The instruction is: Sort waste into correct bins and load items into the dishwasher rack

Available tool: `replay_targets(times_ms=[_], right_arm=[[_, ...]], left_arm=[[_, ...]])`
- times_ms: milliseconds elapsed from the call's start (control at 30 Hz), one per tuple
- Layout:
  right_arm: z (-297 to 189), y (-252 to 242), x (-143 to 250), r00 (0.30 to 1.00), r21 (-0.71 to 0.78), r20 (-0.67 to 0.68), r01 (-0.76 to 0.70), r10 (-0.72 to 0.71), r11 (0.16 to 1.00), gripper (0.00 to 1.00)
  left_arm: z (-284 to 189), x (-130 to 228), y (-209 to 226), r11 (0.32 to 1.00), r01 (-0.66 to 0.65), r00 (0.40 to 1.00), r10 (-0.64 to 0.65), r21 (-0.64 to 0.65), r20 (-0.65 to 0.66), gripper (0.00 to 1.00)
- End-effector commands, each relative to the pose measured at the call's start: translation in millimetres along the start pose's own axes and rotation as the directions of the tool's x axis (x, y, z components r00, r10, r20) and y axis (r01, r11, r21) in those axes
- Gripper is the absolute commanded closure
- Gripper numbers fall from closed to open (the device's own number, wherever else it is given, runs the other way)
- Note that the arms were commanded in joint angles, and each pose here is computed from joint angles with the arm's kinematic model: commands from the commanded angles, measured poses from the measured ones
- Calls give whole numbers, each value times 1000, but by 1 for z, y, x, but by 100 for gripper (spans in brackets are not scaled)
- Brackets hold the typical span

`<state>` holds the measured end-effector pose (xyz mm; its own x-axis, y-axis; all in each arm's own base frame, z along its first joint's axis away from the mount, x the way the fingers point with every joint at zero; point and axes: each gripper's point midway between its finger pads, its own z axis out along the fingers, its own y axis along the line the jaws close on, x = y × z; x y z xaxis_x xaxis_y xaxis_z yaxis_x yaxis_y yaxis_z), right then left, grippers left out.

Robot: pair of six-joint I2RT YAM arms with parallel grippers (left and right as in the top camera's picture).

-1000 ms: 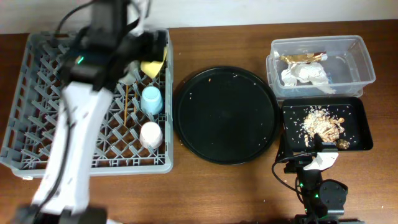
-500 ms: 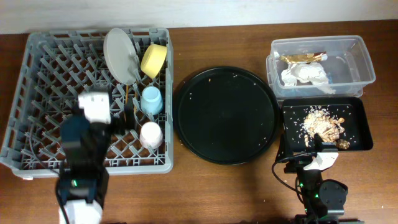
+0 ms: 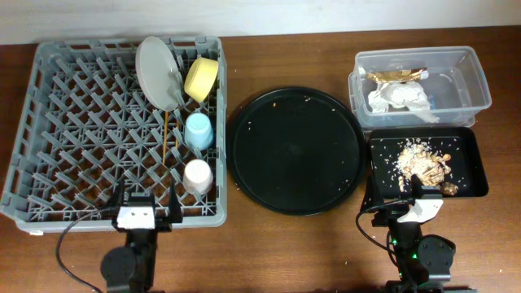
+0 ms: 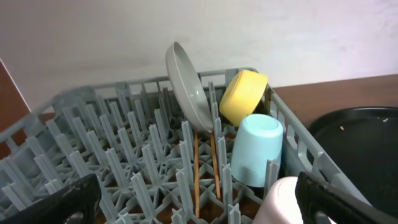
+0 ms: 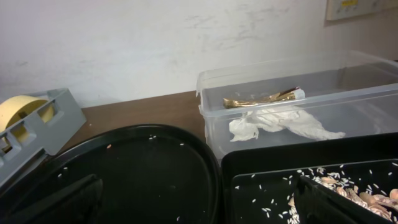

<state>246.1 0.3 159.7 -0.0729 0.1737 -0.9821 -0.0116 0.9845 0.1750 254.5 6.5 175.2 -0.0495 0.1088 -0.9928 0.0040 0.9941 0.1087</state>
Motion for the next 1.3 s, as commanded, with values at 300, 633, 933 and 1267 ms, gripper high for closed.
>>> replay_targets(times_ms=[300,633,933,1267], right_arm=[[0,0,3,1000,2,-5,10,-10,1000,1],[0,0,3,1000,2,-5,10,-10,1000,2],[0,0,3,1000,2,-5,10,-10,1000,2],[0,0,3,1000,2,-5,10,-10,1000,2]], left_arm=[[-8,19,1,1000,-16,999,16,-24,-28,1],[-8,19,1,1000,-16,999,16,-24,-29,1],[-8,19,1,1000,-16,999,16,-24,-30,1],[-8,19,1,1000,-16,999,16,-24,-30,1]])
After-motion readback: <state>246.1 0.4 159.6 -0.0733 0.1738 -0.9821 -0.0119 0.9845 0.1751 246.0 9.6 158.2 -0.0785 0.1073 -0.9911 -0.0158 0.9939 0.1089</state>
